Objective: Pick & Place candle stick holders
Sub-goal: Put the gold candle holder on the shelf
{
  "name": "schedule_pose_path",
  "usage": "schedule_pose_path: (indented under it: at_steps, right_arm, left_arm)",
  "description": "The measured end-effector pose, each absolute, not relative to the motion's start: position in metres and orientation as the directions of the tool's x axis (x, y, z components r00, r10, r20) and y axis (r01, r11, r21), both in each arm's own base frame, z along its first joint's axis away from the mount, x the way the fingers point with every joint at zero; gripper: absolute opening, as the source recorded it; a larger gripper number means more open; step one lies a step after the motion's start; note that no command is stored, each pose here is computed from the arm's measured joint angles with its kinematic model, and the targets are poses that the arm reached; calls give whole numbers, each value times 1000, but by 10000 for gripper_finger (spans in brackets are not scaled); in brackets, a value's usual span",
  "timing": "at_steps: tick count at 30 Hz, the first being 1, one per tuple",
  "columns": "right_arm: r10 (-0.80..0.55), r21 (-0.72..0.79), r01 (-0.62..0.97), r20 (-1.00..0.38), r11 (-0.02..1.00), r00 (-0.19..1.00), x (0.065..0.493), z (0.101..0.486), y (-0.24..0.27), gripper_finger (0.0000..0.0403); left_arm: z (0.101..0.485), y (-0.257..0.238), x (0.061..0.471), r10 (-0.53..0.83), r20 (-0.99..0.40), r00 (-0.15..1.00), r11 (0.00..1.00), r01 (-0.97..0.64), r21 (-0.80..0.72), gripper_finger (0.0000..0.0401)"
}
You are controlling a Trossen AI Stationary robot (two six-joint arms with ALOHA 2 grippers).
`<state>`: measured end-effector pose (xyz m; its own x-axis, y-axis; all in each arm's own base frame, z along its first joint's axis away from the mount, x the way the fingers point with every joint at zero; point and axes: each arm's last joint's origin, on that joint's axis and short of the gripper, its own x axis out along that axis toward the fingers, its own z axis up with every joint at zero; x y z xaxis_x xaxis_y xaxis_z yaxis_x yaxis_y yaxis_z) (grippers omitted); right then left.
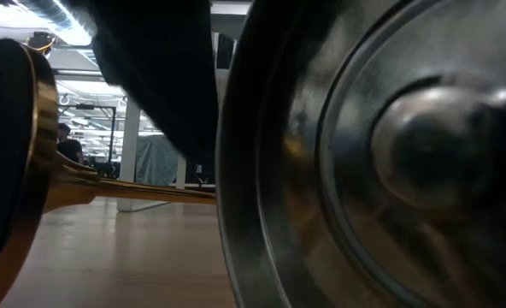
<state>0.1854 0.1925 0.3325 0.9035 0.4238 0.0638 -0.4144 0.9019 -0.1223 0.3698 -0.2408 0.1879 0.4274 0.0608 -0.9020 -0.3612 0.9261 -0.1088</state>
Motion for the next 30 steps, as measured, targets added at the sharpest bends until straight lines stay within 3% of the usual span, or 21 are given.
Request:
schedule_pose_path:
  at_steps: [10, 16, 30]
  right_arm:
    - [417, -94, -413, 23, 906, 909, 186, 331, 192, 5]
    - [415, -78, -413, 11, 907, 910, 186, 329, 192, 5]
    - [416, -78, -414, 11, 907, 909, 186, 329, 192, 5]
  left_arm:
    - [187, -229, 373, 116, -907, 404, 913, -403, -63, 142]
    - [179, -224, 376, 80, -934, 350, 892, -443, -90, 141]
    - [178, -224, 378, 58, -934, 352, 880, -461, -119, 141]
